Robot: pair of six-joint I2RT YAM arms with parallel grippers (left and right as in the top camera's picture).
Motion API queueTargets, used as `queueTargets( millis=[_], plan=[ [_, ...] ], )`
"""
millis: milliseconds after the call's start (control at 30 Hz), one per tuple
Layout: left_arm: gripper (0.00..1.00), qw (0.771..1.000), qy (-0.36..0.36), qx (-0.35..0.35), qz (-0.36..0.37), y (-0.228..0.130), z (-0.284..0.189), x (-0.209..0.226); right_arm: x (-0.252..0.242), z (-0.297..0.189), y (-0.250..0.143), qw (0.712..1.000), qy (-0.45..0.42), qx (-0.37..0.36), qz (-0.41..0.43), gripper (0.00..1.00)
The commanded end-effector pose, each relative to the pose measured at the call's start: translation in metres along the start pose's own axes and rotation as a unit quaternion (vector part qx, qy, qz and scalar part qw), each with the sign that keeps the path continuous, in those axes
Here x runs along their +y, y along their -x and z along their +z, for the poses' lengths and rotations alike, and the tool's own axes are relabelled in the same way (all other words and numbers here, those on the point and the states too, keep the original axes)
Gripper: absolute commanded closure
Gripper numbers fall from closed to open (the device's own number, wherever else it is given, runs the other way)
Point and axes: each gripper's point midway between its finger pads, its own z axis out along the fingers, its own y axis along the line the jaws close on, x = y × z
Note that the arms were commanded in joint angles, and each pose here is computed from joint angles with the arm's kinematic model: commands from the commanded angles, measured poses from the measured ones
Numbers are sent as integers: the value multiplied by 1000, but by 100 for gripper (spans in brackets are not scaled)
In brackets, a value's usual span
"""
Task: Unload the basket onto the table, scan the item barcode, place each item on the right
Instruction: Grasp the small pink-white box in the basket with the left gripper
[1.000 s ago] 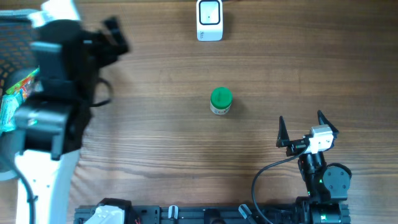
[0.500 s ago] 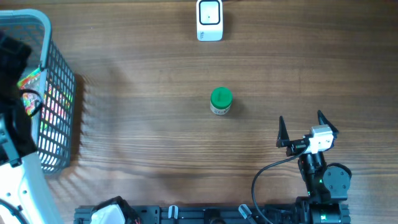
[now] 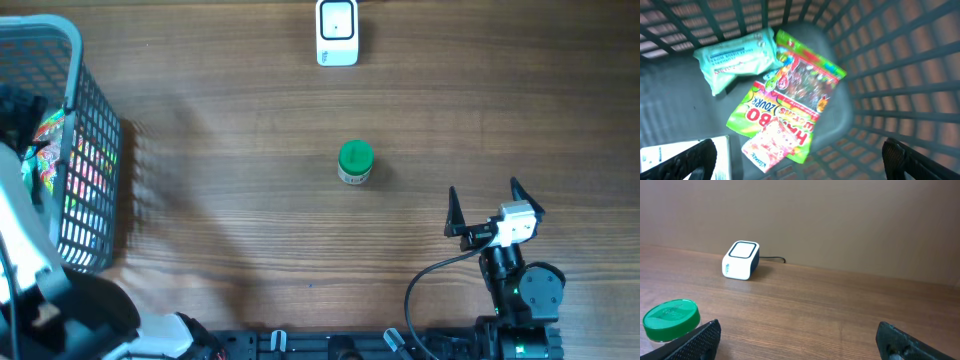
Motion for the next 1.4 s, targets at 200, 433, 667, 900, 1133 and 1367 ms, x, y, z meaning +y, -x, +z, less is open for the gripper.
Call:
queueTargets(
  millis=[200, 433, 667, 900, 1133, 1367],
  plan=[
    [0, 993, 54, 91, 51, -37, 77, 15, -2, 0, 1, 1000, -6, -2, -5, 0],
    [0, 984, 71, 132, 93, -56, 108, 23, -2, 0, 1, 1000, -6, -2, -5, 0],
    [0, 977, 50, 162, 128, -70, 118, 18, -2, 0, 1, 1000, -6, -2, -5, 0],
    [3, 959, 29, 193, 205, -84, 134, 18, -2, 0, 1, 1000, -6, -2, -5, 0],
    [22, 946, 33, 216, 238, -96, 147, 25, -2, 0, 1, 1000, -6, -2, -5, 0],
    [42, 949, 32, 204, 239, -89, 140, 22, -2, 0, 1, 1000, -6, -2, -5, 0]
  ],
)
